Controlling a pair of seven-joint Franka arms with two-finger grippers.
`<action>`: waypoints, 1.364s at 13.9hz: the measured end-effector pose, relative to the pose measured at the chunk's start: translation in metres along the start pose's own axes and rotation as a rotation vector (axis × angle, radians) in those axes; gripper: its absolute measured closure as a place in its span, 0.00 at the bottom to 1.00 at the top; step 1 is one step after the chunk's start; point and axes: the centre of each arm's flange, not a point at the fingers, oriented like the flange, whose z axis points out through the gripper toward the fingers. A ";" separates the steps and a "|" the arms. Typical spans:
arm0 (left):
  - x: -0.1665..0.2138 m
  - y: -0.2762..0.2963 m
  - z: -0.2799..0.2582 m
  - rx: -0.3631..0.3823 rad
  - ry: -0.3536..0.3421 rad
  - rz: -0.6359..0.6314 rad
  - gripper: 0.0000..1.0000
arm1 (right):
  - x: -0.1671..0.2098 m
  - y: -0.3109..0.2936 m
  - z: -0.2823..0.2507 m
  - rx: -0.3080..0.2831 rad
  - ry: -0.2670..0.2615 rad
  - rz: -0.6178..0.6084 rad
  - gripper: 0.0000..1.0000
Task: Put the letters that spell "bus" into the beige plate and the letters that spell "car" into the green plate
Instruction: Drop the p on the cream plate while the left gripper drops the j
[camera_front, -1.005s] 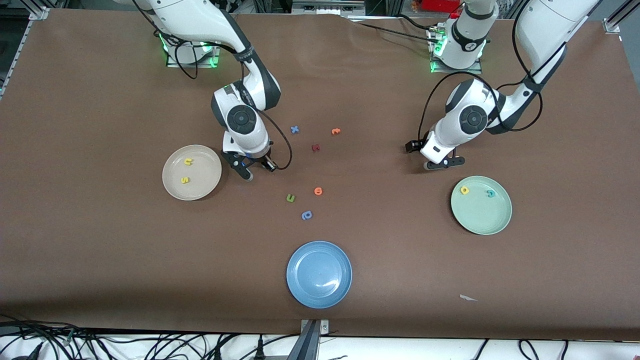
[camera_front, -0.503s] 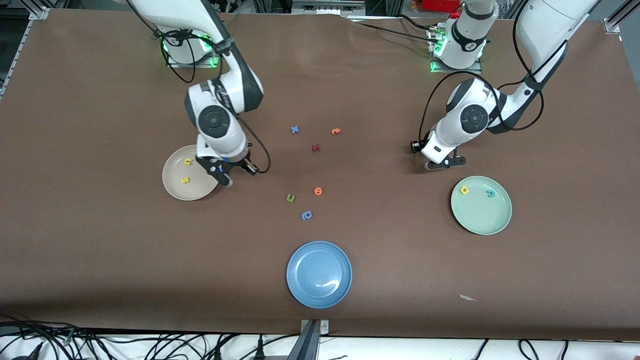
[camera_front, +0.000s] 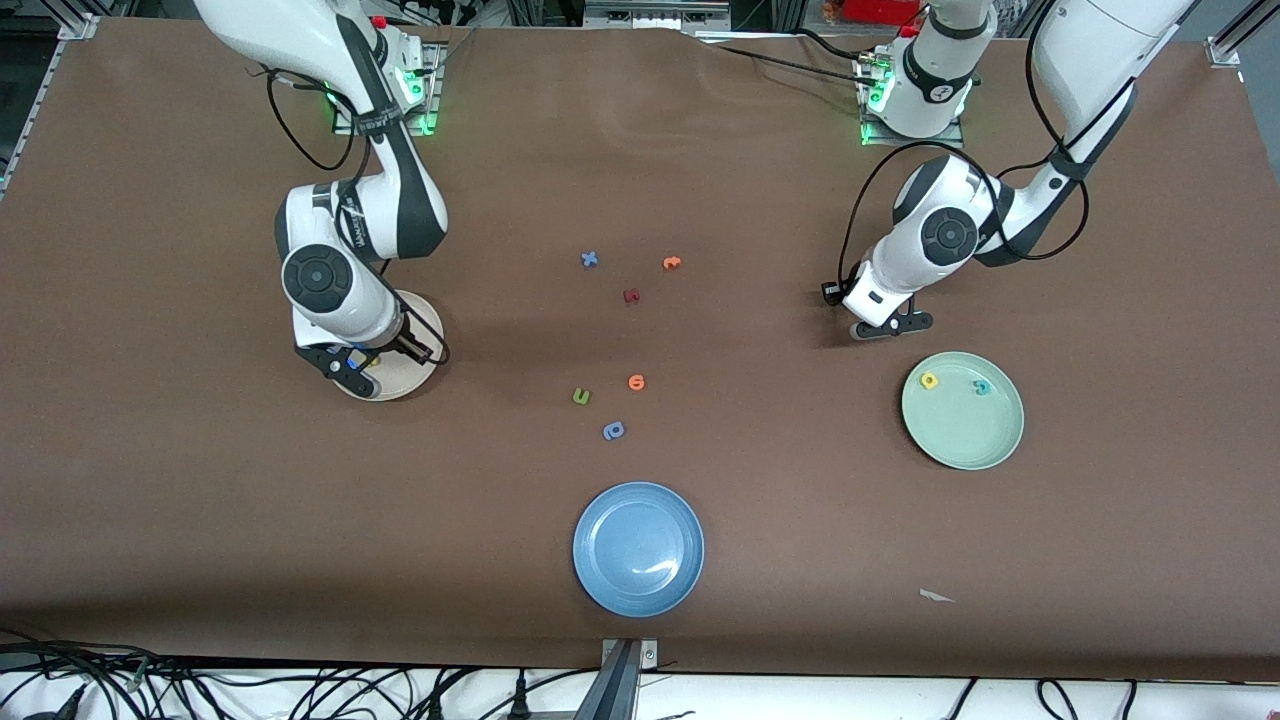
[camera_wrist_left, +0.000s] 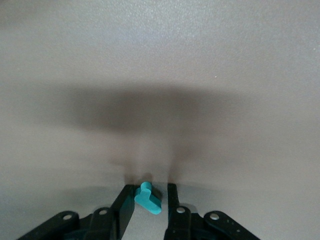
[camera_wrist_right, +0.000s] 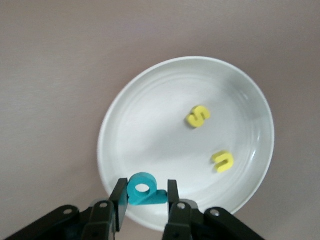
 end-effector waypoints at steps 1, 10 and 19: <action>0.000 0.000 0.000 0.000 0.000 0.000 0.67 | 0.001 0.001 0.007 -0.010 -0.002 -0.005 0.63; 0.000 0.000 -0.002 0.003 0.003 0.000 0.83 | 0.005 -0.009 -0.022 0.032 0.022 -0.037 0.00; 0.031 0.005 -0.036 0.034 -0.001 -0.020 0.83 | 0.066 0.027 -0.181 0.023 0.002 -0.284 0.00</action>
